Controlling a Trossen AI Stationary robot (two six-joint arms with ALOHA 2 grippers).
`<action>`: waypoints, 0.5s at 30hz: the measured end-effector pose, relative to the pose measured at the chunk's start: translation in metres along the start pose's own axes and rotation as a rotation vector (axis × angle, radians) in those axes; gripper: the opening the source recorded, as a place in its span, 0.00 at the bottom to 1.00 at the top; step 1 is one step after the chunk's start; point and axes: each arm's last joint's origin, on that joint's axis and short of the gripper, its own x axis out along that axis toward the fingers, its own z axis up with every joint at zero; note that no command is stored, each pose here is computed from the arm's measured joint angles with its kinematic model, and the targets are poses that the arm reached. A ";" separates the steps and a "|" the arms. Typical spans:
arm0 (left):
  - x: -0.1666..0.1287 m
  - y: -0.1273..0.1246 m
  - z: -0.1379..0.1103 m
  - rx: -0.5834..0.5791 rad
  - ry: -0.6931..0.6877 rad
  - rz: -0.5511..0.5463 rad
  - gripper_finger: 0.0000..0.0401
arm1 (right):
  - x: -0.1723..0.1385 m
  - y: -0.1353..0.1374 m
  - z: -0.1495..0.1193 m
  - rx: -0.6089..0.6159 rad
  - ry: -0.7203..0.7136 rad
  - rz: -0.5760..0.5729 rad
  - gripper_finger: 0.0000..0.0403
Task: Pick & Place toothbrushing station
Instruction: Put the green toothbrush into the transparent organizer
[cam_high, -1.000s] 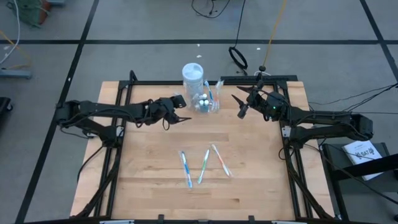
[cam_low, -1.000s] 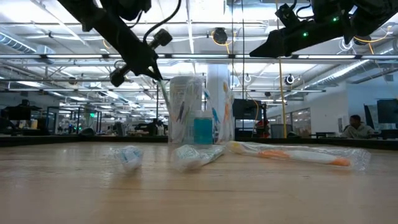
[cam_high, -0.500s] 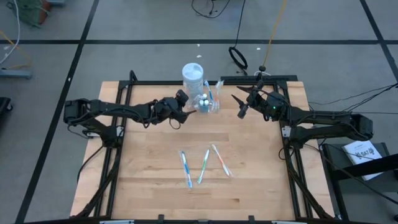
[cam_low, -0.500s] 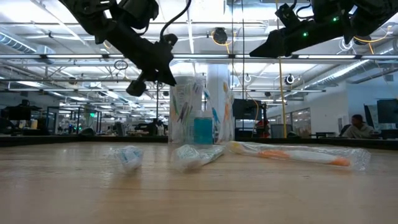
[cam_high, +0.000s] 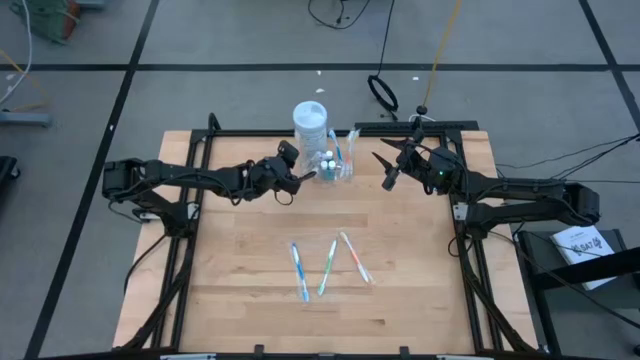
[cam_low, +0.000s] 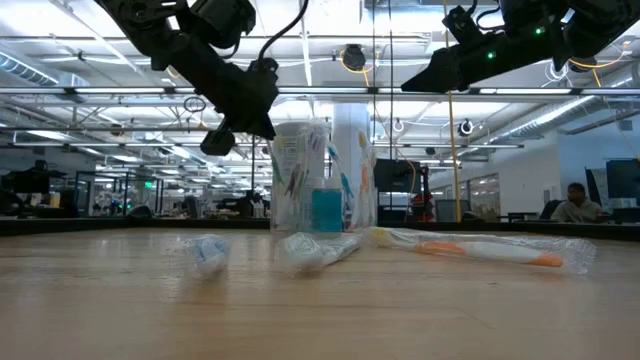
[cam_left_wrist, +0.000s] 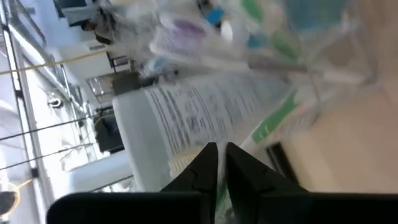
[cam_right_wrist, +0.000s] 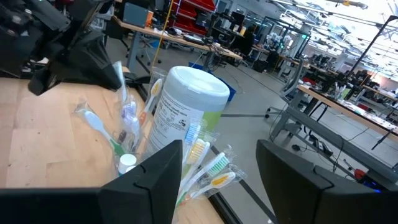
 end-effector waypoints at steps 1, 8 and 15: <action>0.000 0.000 0.001 -0.017 -0.022 -0.002 0.09 | 0.000 0.000 0.000 0.000 0.000 0.000 0.49; 0.003 0.000 -0.002 -0.065 -0.063 -0.018 0.13 | 0.000 0.000 0.000 -0.003 0.000 0.000 0.49; 0.011 0.002 -0.014 -0.147 -0.040 -0.026 0.34 | 0.000 0.000 0.000 -0.003 0.000 0.000 0.49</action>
